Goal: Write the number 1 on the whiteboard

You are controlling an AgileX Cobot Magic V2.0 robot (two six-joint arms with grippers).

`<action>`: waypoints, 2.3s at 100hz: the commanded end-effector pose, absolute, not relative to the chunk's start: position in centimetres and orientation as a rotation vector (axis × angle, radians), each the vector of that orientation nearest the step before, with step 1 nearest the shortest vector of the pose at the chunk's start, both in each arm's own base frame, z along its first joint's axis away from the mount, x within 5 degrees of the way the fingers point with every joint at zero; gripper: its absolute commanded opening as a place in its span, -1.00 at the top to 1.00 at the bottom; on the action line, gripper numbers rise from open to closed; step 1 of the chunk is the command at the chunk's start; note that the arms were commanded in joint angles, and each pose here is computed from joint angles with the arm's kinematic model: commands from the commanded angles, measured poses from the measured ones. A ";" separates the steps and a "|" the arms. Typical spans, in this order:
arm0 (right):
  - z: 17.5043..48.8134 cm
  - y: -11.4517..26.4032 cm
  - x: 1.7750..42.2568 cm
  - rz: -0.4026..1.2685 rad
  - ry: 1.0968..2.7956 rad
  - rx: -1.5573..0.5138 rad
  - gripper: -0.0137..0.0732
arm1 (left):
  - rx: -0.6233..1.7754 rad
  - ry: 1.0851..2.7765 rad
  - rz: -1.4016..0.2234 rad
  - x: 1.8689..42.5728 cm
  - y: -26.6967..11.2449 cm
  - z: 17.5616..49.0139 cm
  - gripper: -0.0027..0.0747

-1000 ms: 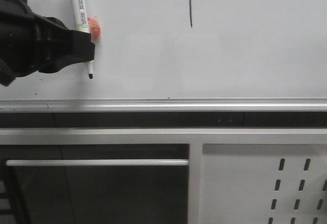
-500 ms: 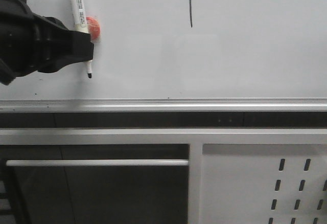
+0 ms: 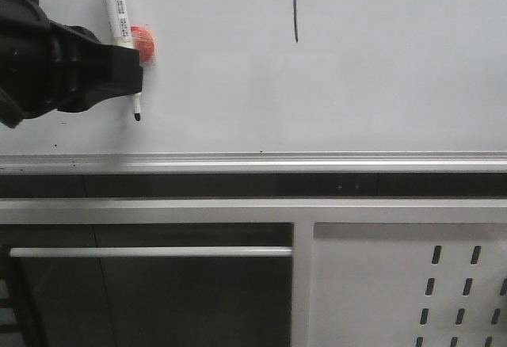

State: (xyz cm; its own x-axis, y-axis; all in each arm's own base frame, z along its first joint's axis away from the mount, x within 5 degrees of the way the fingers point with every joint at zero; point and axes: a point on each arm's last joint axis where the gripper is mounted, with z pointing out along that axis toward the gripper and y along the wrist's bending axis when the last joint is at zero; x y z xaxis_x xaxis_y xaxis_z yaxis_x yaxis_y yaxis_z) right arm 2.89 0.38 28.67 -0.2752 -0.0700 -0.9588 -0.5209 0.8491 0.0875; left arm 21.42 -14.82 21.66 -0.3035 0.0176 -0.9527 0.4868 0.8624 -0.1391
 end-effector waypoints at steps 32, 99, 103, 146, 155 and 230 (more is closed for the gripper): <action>29.9 0.5 2.9 0.477 1.738 -0.438 0.85 | 0.392 1.680 -0.502 21.8 -15.1 23.9 0.90; 29.9 0.5 2.9 0.477 1.738 -0.438 0.85 | 0.401 1.683 -0.499 21.8 -15.2 23.9 0.33; 29.9 0.5 2.9 0.477 1.738 -0.438 0.85 | 0.404 1.687 -0.497 21.8 -15.2 23.9 0.24; 29.9 0.5 3.0 0.473 1.736 -0.439 0.85 | 0.422 1.712 -0.486 21.6 -15.1 23.8 0.13; 29.9 0.4 3.0 0.466 1.734 -0.440 0.85 | 0.440 1.717 -0.474 21.3 -14.9 24.1 0.13; 29.7 0.4 3.0 0.457 1.752 -0.441 0.85 | 0.422 1.573 -0.523 13.1 -9.2 29.1 0.98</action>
